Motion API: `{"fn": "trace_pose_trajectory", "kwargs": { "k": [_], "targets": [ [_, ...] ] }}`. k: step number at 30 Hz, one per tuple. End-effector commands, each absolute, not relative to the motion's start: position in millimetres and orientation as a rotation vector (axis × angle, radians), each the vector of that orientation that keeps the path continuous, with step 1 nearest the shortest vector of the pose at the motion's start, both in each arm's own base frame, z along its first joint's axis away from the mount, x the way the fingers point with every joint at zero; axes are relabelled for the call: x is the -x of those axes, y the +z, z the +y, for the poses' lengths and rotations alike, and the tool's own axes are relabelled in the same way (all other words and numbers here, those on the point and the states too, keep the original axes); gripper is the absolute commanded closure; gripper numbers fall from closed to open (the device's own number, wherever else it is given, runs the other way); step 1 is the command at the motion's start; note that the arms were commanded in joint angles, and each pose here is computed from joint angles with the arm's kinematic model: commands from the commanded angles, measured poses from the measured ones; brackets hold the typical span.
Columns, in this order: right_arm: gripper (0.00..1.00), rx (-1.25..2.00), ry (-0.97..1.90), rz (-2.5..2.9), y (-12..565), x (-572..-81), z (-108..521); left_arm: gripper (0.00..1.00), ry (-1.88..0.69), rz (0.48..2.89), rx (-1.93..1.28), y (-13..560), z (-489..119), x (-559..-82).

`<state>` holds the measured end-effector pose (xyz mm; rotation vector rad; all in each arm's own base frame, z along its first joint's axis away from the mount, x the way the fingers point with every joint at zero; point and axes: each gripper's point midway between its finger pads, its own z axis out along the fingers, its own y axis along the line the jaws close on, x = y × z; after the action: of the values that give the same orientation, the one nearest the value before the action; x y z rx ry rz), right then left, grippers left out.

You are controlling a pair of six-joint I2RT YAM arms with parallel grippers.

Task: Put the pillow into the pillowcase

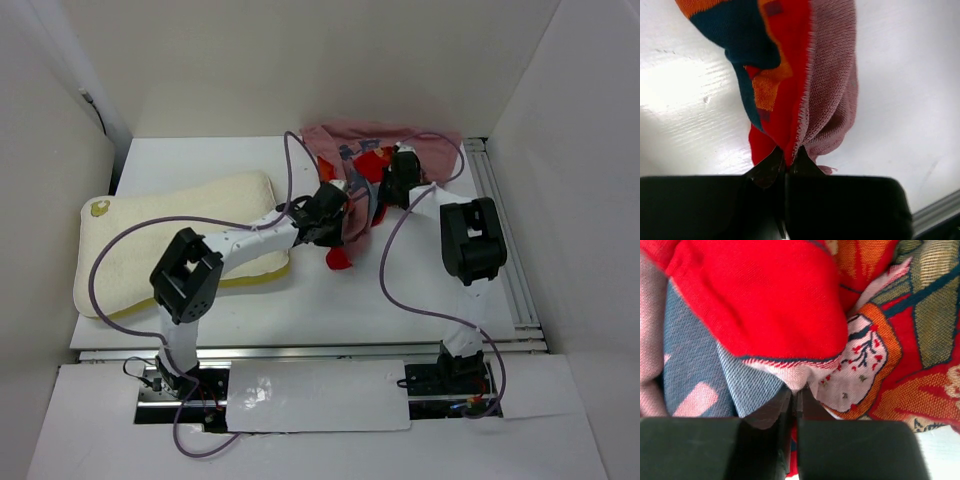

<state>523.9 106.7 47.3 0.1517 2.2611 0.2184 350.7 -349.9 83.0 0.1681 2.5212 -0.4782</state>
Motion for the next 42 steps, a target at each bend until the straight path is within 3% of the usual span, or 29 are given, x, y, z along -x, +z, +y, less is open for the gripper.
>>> {"fn": "trace_pose_trajectory", "kwargs": {
  "k": [1,6,12,19,23,28,32,34,36,37,38,39,40,42],
  "targets": [
    [1.0,-0.186,0.2,2.11,101,-556,97,1.0,-0.565,2.355,-0.175,145,-351,-366],
    [1.0,-0.251,0.122,1.865,239,-536,62,1.0,-0.602,2.248,-0.096,210,-330,-398],
    [1.0,-0.345,0.044,1.584,376,-467,-5,1.0,-0.653,2.059,0.015,304,-288,-423],
    [1.0,-0.497,-0.113,1.463,459,-403,-60,1.0,-0.611,1.919,0.097,373,-230,-407],
    [1.0,-0.451,-0.097,1.404,493,-377,-56,1.0,-0.582,1.84,0.113,400,-210,-395],
    [1.0,-0.315,0.004,1.538,462,-404,-28,1.0,-0.59,1.868,0.097,384,-217,-400],
    [1.0,-0.285,0.025,1.702,400,-457,-19,1.0,-0.542,1.894,0.045,357,-236,-438],
    [1.0,-0.274,0.012,1.725,385,-491,-20,1.0,-0.551,1.989,-0.003,316,-252,-469],
    [1.0,-0.238,0.021,1.71,390,-514,-17,1.0,-0.623,1.94,-0.047,346,-269,-493],
    [1.0,-0.232,0.017,1.609,437,-522,-22,1.0,-0.67,2.013,-0.089,314,-286,-512],
    [1.0,-0.234,0.015,1.619,431,-547,-26,1.0,-0.707,2.028,-0.117,317,-295,-514],
    [1.0,-0.243,0.006,1.612,447,-550,-29,1.0,-0.763,1.892,-0.162,372,-303,-517],
    [1.0,-0.235,0.034,1.418,536,-532,-31,1.0,-0.789,1.861,-0.184,383,-313,-515],
    [1.0,-0.212,0.053,1.272,591,-519,-31,1.0,-0.787,1.675,-0.141,442,-307,-514]
  ]
}}
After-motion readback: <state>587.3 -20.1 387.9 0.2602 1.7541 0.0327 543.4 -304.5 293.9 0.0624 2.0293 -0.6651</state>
